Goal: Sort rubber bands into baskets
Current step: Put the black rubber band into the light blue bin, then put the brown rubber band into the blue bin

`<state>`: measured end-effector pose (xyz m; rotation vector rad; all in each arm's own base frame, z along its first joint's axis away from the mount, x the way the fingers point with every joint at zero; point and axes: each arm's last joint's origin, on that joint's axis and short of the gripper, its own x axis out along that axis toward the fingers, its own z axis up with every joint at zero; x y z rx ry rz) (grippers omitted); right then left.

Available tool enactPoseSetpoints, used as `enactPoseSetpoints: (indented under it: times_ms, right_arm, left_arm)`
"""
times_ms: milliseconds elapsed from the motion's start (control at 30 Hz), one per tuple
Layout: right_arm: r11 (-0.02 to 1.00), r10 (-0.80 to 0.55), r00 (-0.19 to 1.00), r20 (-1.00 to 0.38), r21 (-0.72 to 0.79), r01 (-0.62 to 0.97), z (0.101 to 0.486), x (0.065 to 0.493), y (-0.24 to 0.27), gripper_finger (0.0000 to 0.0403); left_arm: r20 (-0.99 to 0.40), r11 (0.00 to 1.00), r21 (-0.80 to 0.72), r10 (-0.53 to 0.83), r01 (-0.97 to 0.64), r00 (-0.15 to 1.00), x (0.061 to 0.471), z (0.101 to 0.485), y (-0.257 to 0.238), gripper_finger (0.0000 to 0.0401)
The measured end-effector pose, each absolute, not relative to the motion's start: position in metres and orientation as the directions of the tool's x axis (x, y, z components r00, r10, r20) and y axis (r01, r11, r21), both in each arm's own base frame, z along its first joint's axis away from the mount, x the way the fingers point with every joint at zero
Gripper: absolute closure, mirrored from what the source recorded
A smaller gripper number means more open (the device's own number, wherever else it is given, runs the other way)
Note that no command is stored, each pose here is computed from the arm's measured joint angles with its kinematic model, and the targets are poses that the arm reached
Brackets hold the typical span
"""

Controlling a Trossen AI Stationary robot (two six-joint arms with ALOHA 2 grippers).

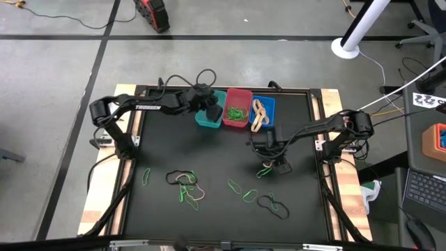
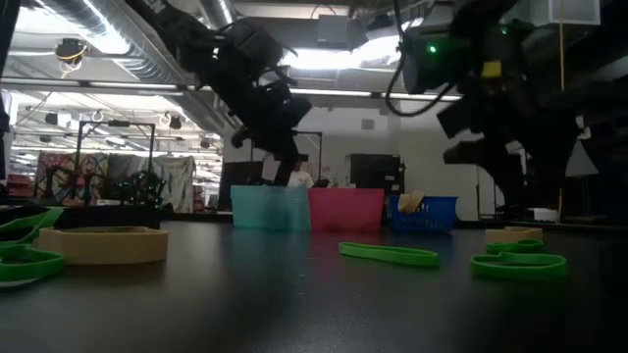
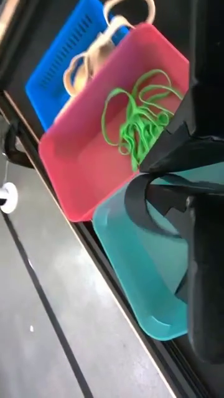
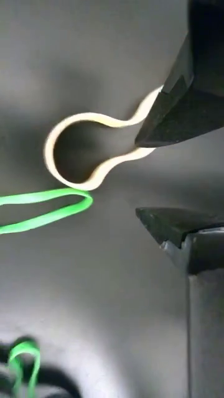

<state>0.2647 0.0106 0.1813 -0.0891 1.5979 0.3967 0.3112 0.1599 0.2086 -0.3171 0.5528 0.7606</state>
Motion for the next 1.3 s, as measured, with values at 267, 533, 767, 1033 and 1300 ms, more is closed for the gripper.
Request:
enactPoseSetpoints:
  times_ms: [267,533,767,1033,1300]
  right_arm:
    - [0.944,0.114,-0.069,-0.991,0.13,-0.303,0.162,0.257,0.008,0.0237]
    - [0.948,0.079,-0.043,-0.996,0.088,-0.307,0.147,0.252,0.007,0.0237]
    - [0.958,0.042,-0.033,-0.999,0.05,-0.284,0.143,0.25,0.006,0.0237]
    - [0.959,0.035,-0.031,-0.999,0.042,-0.281,0.142,0.25,0.006,0.0302]
    - [0.959,0.031,-0.06,-0.998,0.046,-0.28,0.148,0.251,0.006,0.0391]
  left_arm:
    - [-0.591,0.701,-0.044,0.556,-0.712,0.585,0.312,0.204,0.16,0.0293]
    - [-0.59,0.699,-0.048,0.557,-0.714,0.585,0.312,0.204,0.16,0.0266]
    - [-0.59,0.684,-0.077,0.555,-0.725,0.586,0.313,0.204,0.16,0.0265]
    - [-0.589,0.673,-0.097,0.555,-0.733,0.587,0.313,0.204,0.159,0.0265]
    - [-0.59,0.666,-0.109,0.555,-0.738,0.587,0.313,0.204,0.159,0.0265]
